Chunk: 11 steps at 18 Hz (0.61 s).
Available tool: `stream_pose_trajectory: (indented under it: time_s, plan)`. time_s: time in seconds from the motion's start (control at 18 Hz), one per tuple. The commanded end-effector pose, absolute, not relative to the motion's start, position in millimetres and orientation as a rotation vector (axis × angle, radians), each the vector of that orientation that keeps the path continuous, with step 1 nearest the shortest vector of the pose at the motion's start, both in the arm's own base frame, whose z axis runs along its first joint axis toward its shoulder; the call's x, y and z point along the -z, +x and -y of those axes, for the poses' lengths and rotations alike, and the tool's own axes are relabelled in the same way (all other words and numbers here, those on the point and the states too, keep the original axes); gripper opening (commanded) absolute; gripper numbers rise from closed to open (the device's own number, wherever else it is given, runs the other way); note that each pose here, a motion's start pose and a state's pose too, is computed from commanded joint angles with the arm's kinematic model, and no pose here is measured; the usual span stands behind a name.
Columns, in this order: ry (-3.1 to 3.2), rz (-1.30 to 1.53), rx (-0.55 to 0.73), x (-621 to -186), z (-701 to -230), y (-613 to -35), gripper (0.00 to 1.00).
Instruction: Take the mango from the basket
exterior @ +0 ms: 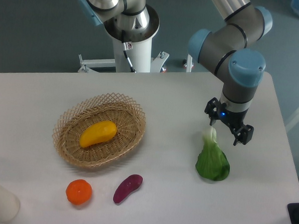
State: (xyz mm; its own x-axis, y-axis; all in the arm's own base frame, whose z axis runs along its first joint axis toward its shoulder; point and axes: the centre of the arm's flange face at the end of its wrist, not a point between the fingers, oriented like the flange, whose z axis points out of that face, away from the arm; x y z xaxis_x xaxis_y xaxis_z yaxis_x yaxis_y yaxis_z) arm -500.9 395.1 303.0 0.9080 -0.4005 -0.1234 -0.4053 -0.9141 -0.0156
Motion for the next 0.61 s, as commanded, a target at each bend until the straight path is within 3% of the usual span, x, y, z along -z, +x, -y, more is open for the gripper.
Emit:
stream_pose_trajectory:
  time_s: [0.61]
  plan:
    - [-3.007,-0.635,-0.176,-305.6,-406.5,-487.5,1.00]
